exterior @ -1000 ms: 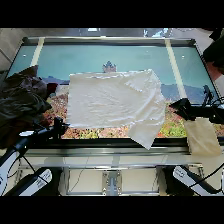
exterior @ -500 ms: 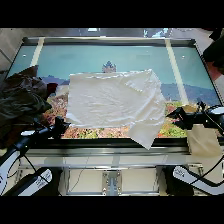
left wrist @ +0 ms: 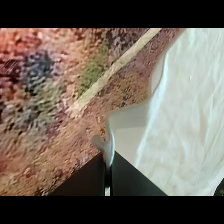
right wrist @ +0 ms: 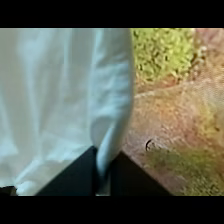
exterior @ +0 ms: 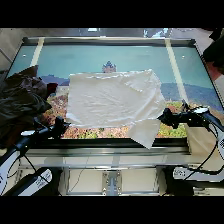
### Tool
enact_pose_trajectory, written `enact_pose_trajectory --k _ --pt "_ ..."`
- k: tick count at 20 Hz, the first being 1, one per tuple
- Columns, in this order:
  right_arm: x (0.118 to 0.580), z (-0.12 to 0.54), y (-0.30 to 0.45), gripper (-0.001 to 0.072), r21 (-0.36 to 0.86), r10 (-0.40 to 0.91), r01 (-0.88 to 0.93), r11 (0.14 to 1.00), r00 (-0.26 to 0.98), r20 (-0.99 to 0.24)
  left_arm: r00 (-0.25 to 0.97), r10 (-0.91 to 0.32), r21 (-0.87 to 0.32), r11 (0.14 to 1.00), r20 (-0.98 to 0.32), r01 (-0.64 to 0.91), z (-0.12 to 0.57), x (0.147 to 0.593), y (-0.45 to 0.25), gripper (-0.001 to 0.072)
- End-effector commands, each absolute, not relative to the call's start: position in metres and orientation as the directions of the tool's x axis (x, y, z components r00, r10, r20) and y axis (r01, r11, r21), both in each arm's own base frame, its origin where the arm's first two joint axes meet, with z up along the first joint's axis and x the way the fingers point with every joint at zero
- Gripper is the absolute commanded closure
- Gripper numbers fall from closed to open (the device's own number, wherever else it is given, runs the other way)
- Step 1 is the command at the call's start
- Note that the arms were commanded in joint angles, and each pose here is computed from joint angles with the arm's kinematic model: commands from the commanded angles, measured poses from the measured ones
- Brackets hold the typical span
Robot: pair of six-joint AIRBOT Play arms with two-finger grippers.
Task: Fold the shirts.
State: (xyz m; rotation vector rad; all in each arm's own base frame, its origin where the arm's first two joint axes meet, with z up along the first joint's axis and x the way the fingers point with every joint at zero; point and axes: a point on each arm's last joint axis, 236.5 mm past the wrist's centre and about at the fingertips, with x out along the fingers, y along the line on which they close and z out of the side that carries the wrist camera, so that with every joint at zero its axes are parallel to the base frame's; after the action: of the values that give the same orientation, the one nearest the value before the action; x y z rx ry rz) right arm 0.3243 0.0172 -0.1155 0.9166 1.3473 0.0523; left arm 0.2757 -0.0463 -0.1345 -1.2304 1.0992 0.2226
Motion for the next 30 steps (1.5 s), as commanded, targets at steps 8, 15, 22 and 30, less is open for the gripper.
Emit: enact_pose_trajectory --k 8,15,22,30 --pt "0.315 0.091 0.069 0.0701 0.573 0.606 -0.202 0.794 0.34 -0.719 0.696 -0.4 -0.523 0.851 -0.596 0.041 0.056 0.308 -0.048 0.0695" --pt "0.21 0.312 0.083 0.07 0.07 0.387 -0.409 0.91 0.774 -0.501 0.957 0.052 0.071 0.997 -0.285 -0.033 0.314 0.225 0.012 0.0696" --pt "0.224 0.417 0.06 0.0702 -0.082 0.26 -0.289 0.954 0.931 -0.258 0.966 0.09 0.154 0.987 -0.244 -0.053 0.392 0.269 0.034 0.0696" --pt "0.416 0.224 0.043 0.0701 0.429 0.517 -0.298 0.853 0.601 -0.61 0.748 -0.093 0.109 0.97 -0.657 0.215 0.198 0.458 -0.011 0.0695"
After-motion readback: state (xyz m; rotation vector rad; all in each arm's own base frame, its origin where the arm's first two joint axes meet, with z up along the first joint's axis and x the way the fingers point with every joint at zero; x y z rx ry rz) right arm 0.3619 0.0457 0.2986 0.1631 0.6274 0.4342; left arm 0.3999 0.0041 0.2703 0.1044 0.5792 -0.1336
